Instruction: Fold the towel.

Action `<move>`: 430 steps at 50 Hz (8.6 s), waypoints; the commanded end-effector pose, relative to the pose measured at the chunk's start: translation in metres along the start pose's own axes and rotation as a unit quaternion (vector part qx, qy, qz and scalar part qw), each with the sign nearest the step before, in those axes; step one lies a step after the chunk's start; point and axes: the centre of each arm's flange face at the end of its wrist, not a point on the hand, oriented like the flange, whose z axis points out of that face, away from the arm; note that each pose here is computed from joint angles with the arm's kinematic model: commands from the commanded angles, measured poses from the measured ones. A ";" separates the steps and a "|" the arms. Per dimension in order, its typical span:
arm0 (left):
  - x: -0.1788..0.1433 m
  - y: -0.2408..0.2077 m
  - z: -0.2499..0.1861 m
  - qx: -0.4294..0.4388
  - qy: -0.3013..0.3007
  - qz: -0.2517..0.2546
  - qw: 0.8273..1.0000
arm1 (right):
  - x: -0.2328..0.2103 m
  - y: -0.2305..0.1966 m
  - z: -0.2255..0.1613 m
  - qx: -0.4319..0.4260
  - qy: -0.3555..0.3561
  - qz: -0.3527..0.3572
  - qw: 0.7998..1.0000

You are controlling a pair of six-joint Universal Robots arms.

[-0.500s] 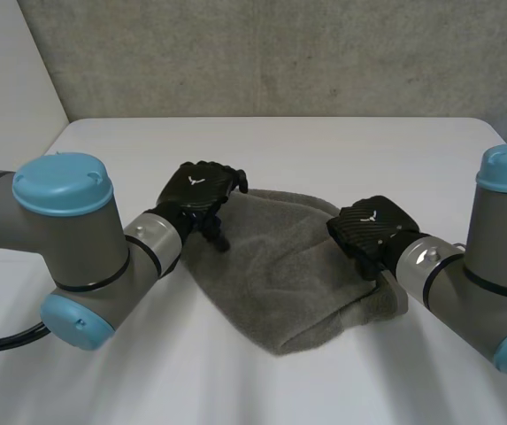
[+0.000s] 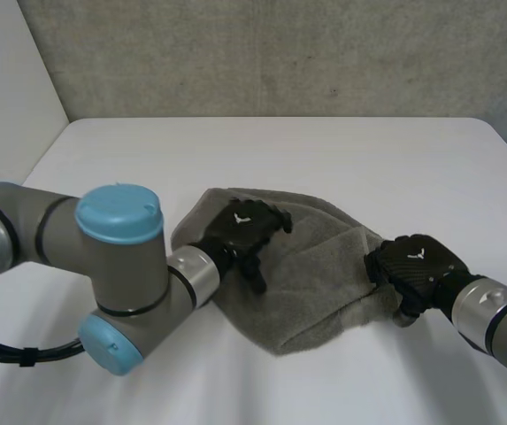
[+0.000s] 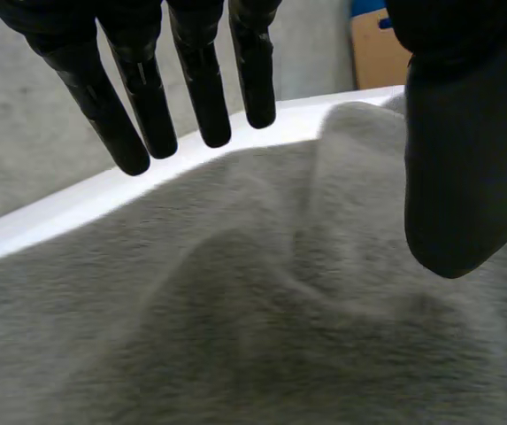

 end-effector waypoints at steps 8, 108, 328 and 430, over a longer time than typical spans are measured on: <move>0.028 0.032 0.005 -0.043 0.040 0.009 0.998 | -0.002 0.012 0.007 0.011 0.008 -0.003 1.000; -0.046 -0.057 -0.026 0.008 -0.097 -0.105 0.990 | 0.017 -0.058 0.040 0.025 0.076 -0.100 0.992; -0.079 -0.010 -0.004 -0.037 -0.076 0.099 0.991 | 0.035 -0.007 0.111 -0.003 -0.020 0.027 0.999; -0.116 0.012 -0.078 -0.100 -0.230 0.066 0.966 | 0.037 0.015 0.066 0.016 0.034 -0.120 0.992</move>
